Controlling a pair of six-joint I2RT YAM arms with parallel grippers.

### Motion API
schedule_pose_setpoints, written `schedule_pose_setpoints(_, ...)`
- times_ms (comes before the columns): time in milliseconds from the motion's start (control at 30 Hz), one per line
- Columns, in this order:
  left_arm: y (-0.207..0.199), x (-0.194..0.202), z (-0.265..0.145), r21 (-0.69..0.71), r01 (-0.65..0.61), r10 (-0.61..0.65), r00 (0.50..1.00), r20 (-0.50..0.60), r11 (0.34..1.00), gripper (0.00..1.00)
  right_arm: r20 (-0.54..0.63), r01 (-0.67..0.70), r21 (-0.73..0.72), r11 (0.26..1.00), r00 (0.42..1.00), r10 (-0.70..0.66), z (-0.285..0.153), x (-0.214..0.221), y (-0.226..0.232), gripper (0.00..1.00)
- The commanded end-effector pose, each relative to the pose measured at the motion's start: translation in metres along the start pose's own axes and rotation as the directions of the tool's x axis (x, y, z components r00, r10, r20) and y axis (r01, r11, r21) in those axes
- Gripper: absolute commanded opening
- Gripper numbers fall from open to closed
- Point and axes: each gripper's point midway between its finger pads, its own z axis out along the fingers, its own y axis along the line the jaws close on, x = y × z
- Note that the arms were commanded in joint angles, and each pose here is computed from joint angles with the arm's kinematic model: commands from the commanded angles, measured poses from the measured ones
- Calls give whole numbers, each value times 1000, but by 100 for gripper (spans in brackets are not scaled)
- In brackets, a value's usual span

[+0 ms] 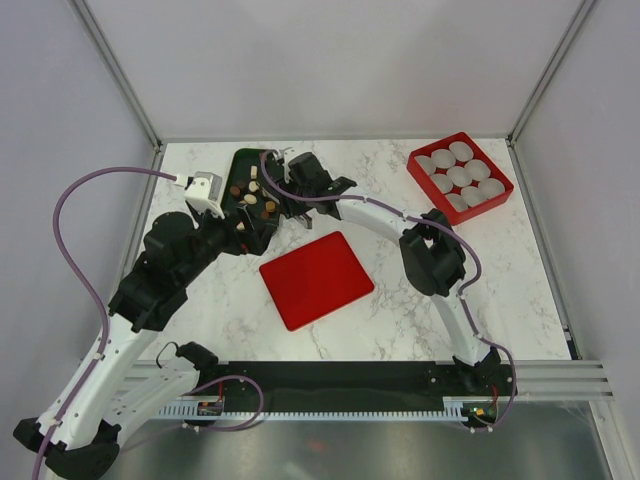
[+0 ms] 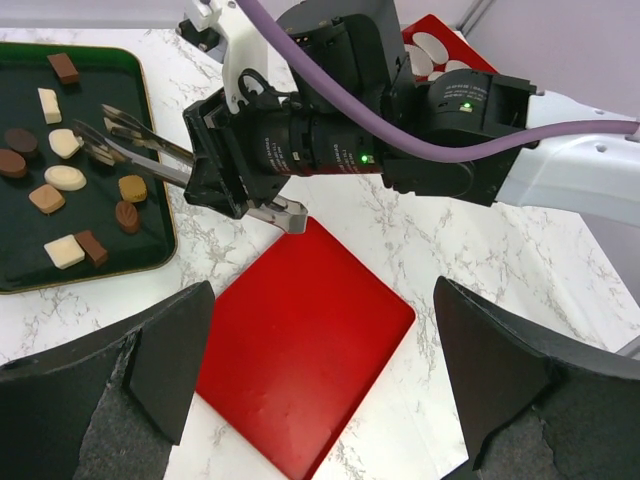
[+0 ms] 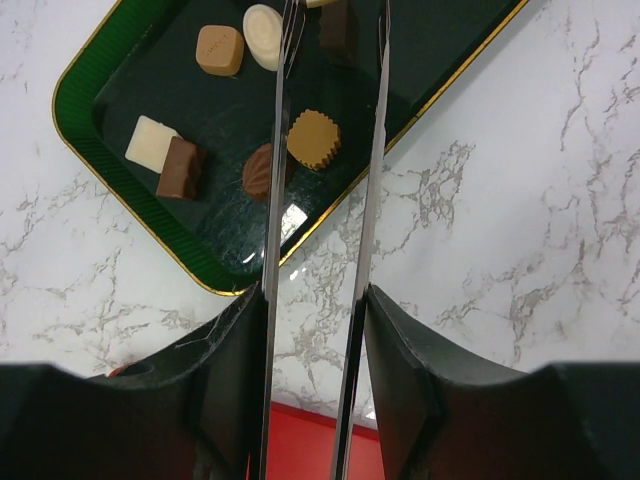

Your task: Pack the chocolate

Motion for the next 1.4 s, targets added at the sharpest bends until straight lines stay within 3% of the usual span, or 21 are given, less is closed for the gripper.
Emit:
schedule_pose_setpoints(0, -3, -11, 0, 18, 2, -3, 999, 45, 1000, 99, 77, -4, -44, 999, 997, 7, 7, -23, 11, 50)
schedule_pose_setpoints(233, -2, -11, 1, 14, 3, -3, 999, 44, 1000, 99, 62, -6, -28, 1000, 998, 7, 15, -15, 7, 48)
schedule_pose_setpoints(367, 0, -11, 2, 8, 5, -6, 999, 45, 1000, 99, 65, -9, -21, 1000, 998, 11, 13, -16, 6, 42)
schedule_pose_setpoints(833, 4, -9, 5, -12, 10, -10, 999, 39, 1000, 98, 145, -85, -61, 994, 985, 93, -28, -53, -4, 31)
schedule_pose_setpoints(1000, 5, -6, 8, -16, 12, -11, 1000, 28, 1000, 99, 170, -153, -25, 988, 973, 155, -59, -59, -41, 29)
schedule_pose_setpoints(1167, 4, -5, 8, -11, 11, -11, 1000, 24, 1000, 98, 231, -226, 66, 972, 951, 205, -107, -66, -106, 28)
schedule_pose_setpoints(1367, 2, -4, 9, -1, 10, -10, 1000, 16, 1000, 99, 302, -320, 296, 900, 925, 230, -172, -55, -202, 27)
